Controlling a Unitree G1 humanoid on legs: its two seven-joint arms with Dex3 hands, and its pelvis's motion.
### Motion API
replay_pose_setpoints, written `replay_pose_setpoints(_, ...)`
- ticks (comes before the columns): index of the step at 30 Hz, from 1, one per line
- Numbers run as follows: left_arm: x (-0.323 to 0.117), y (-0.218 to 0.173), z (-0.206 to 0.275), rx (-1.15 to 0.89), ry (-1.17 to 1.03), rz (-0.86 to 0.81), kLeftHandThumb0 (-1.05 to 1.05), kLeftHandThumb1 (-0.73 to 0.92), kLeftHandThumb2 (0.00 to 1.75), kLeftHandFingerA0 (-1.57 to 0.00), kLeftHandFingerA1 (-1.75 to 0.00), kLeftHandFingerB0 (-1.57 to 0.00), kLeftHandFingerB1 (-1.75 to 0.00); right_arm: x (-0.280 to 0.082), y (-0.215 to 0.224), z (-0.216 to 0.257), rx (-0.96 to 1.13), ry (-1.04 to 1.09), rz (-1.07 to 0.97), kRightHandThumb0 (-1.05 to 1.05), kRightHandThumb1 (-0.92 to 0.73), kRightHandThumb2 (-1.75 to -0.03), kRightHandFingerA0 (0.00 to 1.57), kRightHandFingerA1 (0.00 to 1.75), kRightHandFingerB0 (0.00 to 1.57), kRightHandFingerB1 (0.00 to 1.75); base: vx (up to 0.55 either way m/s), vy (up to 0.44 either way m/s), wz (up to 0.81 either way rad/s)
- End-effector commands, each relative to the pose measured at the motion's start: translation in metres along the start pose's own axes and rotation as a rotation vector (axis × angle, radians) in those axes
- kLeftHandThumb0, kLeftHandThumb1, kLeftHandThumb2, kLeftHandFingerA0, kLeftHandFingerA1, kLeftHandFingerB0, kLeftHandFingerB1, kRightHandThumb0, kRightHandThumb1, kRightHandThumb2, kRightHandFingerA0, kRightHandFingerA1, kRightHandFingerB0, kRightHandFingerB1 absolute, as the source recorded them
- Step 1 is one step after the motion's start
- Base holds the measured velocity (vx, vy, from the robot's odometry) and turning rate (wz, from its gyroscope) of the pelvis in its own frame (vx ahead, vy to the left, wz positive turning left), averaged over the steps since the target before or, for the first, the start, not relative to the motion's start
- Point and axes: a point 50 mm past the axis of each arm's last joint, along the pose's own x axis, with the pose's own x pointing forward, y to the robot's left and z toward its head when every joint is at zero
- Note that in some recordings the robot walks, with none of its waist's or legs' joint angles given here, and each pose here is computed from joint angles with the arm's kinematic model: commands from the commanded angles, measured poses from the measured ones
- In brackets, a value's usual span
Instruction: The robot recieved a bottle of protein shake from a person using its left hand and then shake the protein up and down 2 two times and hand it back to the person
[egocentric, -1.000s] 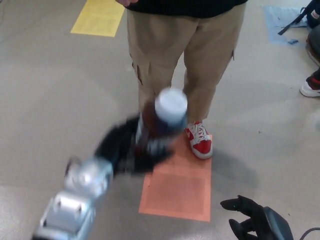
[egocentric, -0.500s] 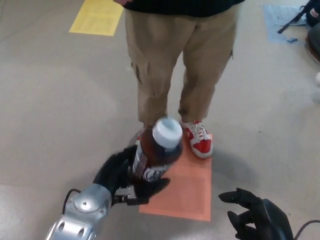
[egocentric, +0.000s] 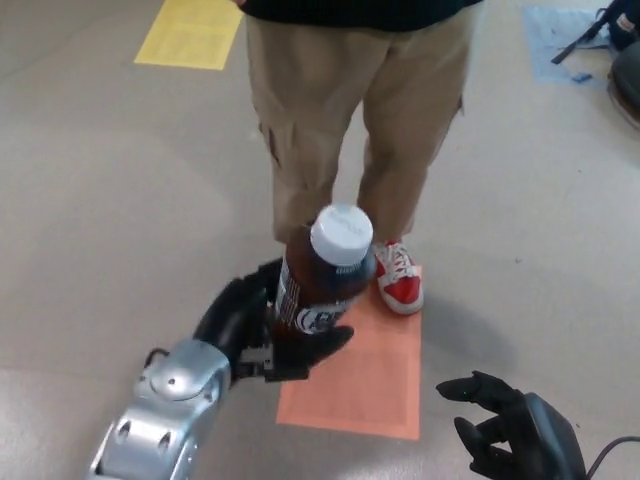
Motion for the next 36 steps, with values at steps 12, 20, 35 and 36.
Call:
replay_pose_setpoints(12, 0.000, -0.005, 0.022, 0.020, -0.026, -0.049, -0.24, 0.78, 0.73, -0.92, -1.29, -0.72, -0.99, 0.003, -0.007, -0.003, 0.008, 0.014, -0.018, -0.30, -0.78, -0.65, 0.95, 0.56, 0.72, 0.50, 0.00, 0.000, 0.00)
replay_pose_setpoints(20, -0.011, -0.001, 0.113, -0.048, -0.295, -0.046, -0.22, 0.83, 0.66, -0.93, -1.34, -0.73, -1.05, -0.014, 0.000, -0.014, -0.018, 0.033, 0.001, -0.28, -0.76, -0.64, 0.96, 0.53, 0.71, 0.50, 0.00, 0.000, 0.01)
replay_pose_setpoints(35, -0.010, 0.028, 0.171, -0.238, -0.232, -0.011, -0.22, 0.78, 0.67, -0.88, -1.33, -0.69, -1.02, -0.032, 0.008, -0.023, -0.025, 0.053, 0.017, -0.27, -0.74, -0.63, 0.97, 0.54, 0.73, 0.51, 0.00, 0.000, 0.00)
replay_pose_setpoints(36, -0.009, 0.030, 0.174, -0.262, -0.215, 0.000, -0.21, 0.75, 0.68, -0.89, -1.29, -0.72, -1.00, -0.031, 0.008, -0.023, -0.026, 0.052, 0.017, -0.27, -0.74, -0.63, 0.97, 0.54, 0.73, 0.51, 0.00, 0.000, 0.00)
